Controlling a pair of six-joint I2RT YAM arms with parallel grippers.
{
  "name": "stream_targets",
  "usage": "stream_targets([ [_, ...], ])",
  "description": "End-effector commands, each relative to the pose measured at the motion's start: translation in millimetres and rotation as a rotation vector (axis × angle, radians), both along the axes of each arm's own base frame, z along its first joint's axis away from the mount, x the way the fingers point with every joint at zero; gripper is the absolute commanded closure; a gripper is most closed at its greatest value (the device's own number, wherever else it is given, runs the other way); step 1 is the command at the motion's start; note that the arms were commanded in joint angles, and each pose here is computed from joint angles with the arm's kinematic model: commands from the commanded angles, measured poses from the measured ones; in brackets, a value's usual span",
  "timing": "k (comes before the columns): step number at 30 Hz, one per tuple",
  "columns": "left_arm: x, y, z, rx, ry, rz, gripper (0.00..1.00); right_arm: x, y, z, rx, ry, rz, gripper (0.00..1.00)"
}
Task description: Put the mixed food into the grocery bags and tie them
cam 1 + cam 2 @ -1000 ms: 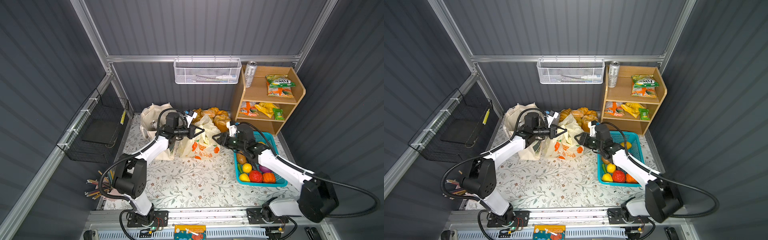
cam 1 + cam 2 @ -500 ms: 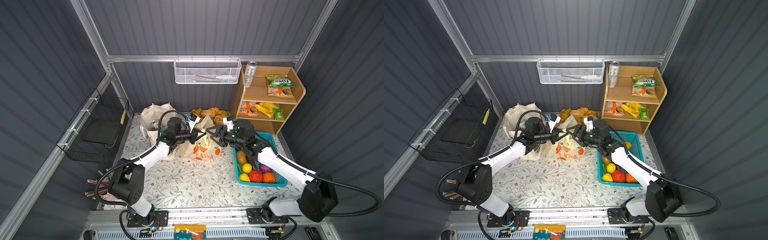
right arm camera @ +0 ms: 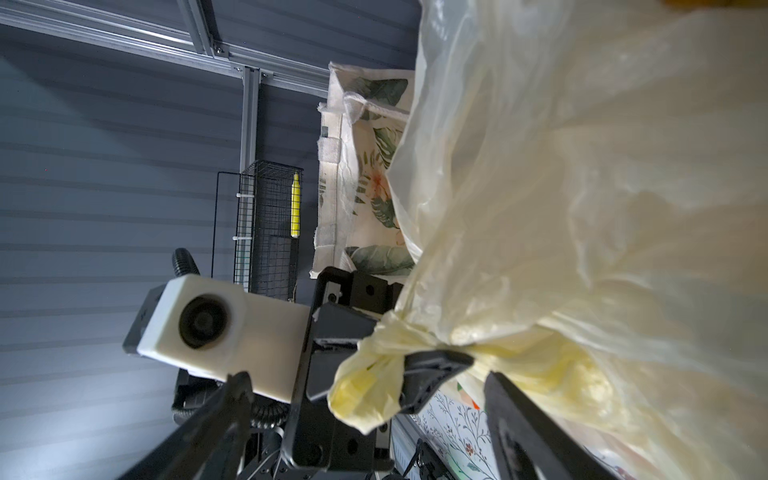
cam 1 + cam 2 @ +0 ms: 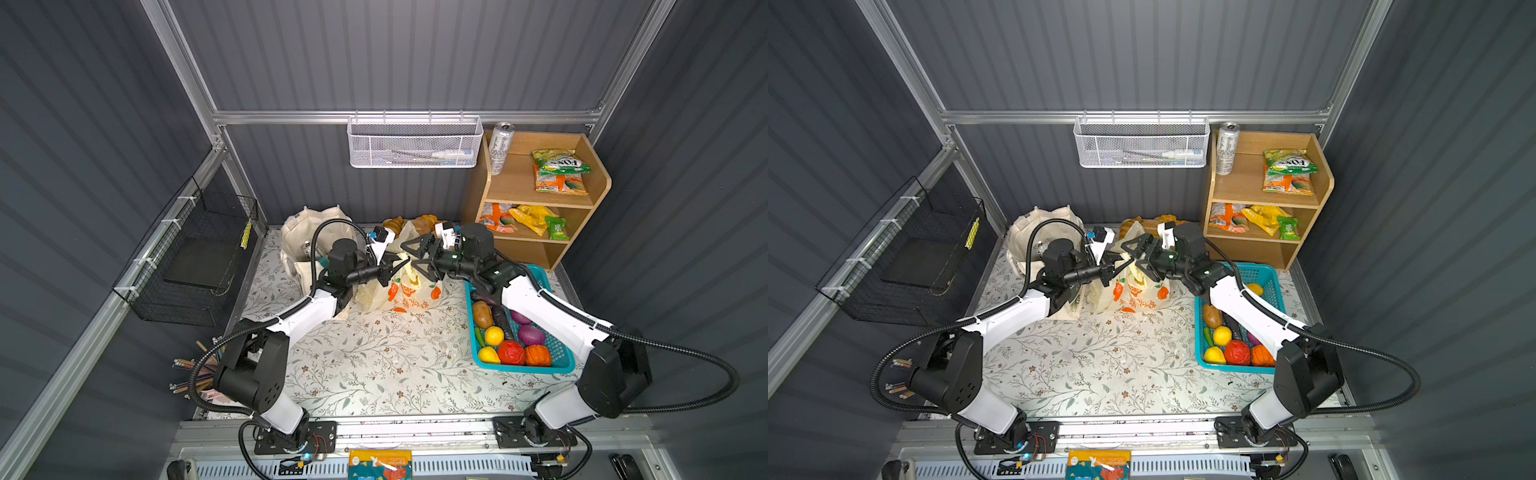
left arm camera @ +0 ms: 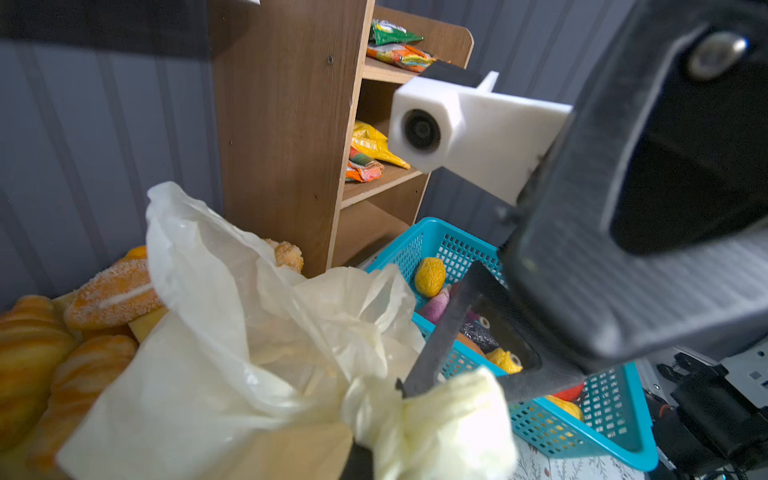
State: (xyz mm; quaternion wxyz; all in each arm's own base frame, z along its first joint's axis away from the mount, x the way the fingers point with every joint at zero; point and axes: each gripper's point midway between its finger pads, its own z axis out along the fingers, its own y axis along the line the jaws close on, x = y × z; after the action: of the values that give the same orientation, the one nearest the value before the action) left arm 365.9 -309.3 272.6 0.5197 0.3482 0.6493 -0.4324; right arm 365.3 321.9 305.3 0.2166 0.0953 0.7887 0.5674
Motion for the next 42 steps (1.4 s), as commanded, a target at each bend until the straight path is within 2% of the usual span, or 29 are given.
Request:
stream_targets([
  [1,2.3,1.9,25.2,-0.032,-0.094,0.033,1.00,6.3,4.3,7.8,-0.008,0.028,0.014,0.12],
  [3,6.8,3.5,26.7,-0.027,-0.110,0.057,1.00,11.2,3.4,7.1,-0.015,0.048,0.015,0.12],
  [6,10.2,3.2,27.8,-0.025,-0.117,0.066,1.00,17.5,-14.1,14.2,0.016,0.009,-0.002,0.11],
  [8,11.8,2.1,25.5,-0.022,-0.108,0.065,1.00,15.7,-28.0,51.7,0.110,-0.187,0.044,0.11],
  [9,11.7,1.6,24.6,-0.020,-0.105,0.061,1.00,7.6,-29.2,66.4,0.055,-0.323,0.107,0.10],
  [11,12.2,0.7,21.6,-0.021,-0.093,0.057,1.00,-4.2,-36.4,64.1,-0.388,-0.532,0.153,0.06],
  [12,12.3,0.2,20.6,-0.021,-0.088,0.054,1.00,-7.7,-39.1,65.4,-0.500,-0.630,0.183,0.06],
  [14,13.3,-1.4,18.5,-0.022,-0.080,0.048,1.00,10.7,-63.1,59.6,-0.739,-0.734,0.105,0.04],
  [16,13.6,-1.8,18.1,-0.023,-0.077,0.046,1.00,27.6,-86.7,50.5,-0.858,-0.688,0.025,0.02],
  [17,13.6,-1.7,18.6,-0.023,-0.080,0.046,1.00,29.5,-91.8,49.9,-0.789,-0.624,0.010,0.01],
  [20,15.3,-1.7,18.4,-0.014,-0.096,0.051,1.00,21.9,-80.3,51.5,-0.349,-0.429,0.026,0.01],
  [26,16.5,-2.3,19.5,0.001,-0.121,0.049,1.00,9.9,-50.8,37.4,0.135,-0.155,0.076,0.01],
  [33,15.7,-2.9,15.7,0.027,-0.130,0.039,1.00,-12.7,-33.7,14.3,0.098,-0.093,0.069,0.01],
  [36,14.9,-3.1,15.8,0.029,-0.136,0.034,1.00,-12.4,-30.0,3.9,0.090,-0.093,0.045,0.01],
  [42,14.0,-3.1,18.3,0.026,-0.142,0.032,1.00,-15.2,-12.5,12.6,0.100,-0.111,0.080,0.01],
])
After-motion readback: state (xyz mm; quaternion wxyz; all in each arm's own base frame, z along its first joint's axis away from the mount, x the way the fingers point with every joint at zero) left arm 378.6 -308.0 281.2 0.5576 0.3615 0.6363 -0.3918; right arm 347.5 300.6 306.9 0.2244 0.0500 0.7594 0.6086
